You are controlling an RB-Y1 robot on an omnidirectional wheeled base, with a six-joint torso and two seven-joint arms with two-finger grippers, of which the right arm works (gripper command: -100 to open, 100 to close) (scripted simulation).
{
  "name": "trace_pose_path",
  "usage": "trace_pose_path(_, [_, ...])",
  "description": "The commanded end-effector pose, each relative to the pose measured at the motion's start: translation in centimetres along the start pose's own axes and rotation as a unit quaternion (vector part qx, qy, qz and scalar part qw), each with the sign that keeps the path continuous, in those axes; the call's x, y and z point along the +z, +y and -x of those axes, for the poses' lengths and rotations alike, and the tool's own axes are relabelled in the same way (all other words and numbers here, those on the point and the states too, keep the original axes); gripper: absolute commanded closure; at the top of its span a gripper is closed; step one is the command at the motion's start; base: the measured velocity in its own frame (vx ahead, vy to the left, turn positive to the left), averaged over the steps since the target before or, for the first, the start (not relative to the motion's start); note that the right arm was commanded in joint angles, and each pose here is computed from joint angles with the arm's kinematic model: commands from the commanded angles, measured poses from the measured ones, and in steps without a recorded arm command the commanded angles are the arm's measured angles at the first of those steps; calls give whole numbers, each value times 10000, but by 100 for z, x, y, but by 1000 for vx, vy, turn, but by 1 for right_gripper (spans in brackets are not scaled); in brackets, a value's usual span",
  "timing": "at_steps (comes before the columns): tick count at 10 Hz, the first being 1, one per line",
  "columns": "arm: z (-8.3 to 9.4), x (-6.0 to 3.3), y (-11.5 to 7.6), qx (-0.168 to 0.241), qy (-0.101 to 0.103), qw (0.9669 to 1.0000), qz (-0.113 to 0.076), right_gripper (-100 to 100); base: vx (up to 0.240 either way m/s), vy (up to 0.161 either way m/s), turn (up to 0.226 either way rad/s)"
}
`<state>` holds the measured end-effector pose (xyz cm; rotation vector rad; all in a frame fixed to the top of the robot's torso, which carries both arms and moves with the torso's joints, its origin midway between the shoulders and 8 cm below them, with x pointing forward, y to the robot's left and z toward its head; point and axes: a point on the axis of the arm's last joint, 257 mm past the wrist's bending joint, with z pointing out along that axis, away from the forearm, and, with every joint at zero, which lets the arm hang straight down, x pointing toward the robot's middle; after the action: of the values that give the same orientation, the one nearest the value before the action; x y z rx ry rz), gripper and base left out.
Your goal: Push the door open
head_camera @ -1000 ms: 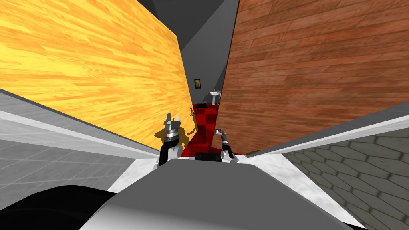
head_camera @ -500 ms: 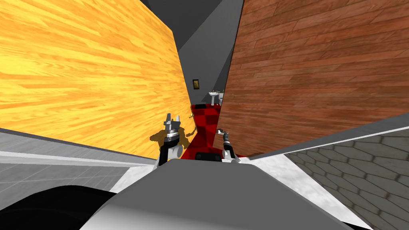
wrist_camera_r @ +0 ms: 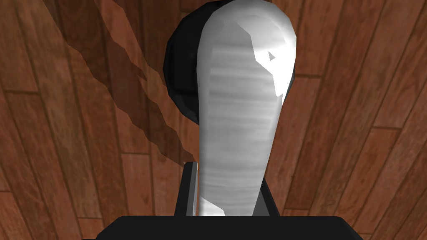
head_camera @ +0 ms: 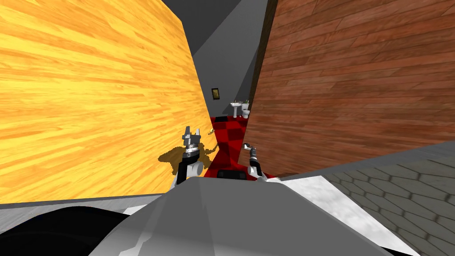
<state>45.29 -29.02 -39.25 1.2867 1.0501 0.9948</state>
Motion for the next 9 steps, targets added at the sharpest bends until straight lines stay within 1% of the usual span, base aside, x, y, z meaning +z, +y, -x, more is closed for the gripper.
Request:
trace_pose_path(1, [120,40,36,31,-167,9998,51,100,182,111,-95])
trace_pose_path(4, [173,36,18,135,-344,9993,15,100,174,73,-73])
trace_pose_path(6, [183,28,6,198,-425,9989,-8,100,171,61,-55])
trace_pose_path(7, [281,7,-26,136,-466,9988,-35,100,70,5,-41])
trace_pose_path(8, [469,30,2,53,-601,9982,13,100,115,-32,-31])
trace_pose_path(9, [501,32,6,39,-625,9980,18,100,160,-4,-20])
